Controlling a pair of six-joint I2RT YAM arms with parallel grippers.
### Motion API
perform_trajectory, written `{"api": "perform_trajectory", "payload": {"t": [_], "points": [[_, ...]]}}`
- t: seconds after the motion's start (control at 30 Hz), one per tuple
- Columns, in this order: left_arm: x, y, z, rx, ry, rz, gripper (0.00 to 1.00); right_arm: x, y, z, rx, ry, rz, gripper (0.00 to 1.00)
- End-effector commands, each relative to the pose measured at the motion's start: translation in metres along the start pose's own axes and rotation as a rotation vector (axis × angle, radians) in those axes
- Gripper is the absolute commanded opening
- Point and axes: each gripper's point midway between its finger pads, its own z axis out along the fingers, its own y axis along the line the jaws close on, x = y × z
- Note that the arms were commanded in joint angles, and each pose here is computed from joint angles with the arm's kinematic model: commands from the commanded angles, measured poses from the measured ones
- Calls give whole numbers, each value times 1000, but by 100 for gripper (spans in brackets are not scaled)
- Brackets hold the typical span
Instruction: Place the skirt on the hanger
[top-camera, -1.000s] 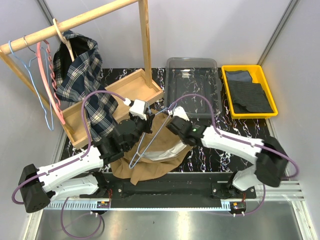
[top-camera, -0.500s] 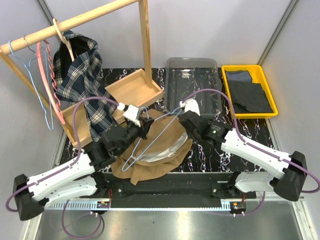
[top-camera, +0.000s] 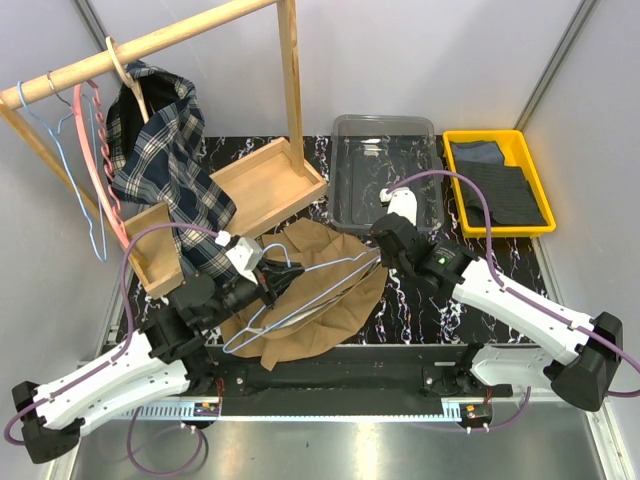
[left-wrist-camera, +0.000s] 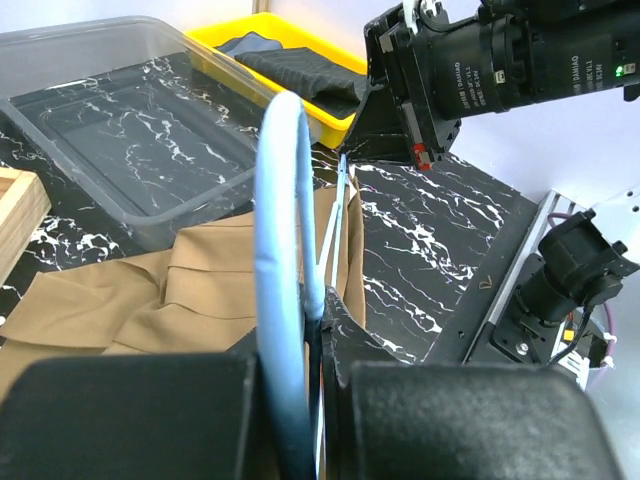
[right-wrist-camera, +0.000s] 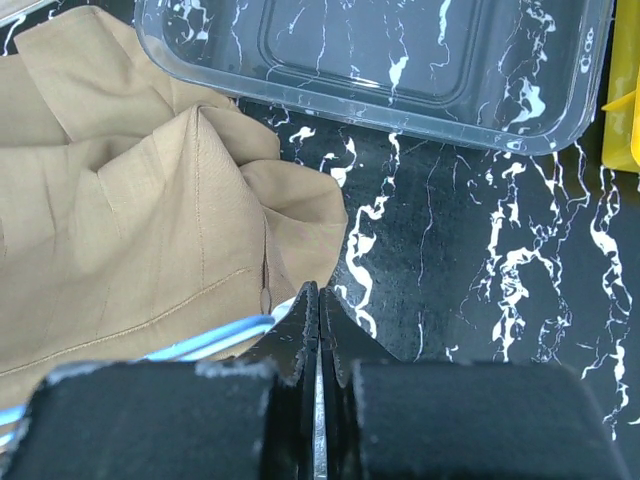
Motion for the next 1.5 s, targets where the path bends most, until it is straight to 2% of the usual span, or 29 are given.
{"api": "perform_trajectory", "payload": {"t": [0.0,0.13,0.3,0.5,0.57,0.6,0.97,1.23,1.47], "points": [[-5,-8,-2,31,-13,-31,0,-17,-2,-2,7,-57,74,0],[-20,10,-6,-74,-85,-47,0,-12,5,-3,-36,-41,65,0],[-31,4,-7,-41,-118,-34,0,-9,13,-1,-78,-40,62,0],[-25,-8,-4,27,-80,-26,0,-10,11,2,-61,-44,58,0],[-24,-18,-6,82,-40,4,0,-11,8,4,-39,-50,64,0],[-13,-15,-7,67,17,11,0,-12,7,4,-33,-52,62,0],[-34,-15,-22,66,-77,21,0,-8,7,8,-20,-38,62,0],[-9,-15,-12,74,18,15,0,-11,6,7,-15,-45,66,0],[1,2,-7,-15,49,23,0,-13,6,4,-20,-52,68,0]]}}
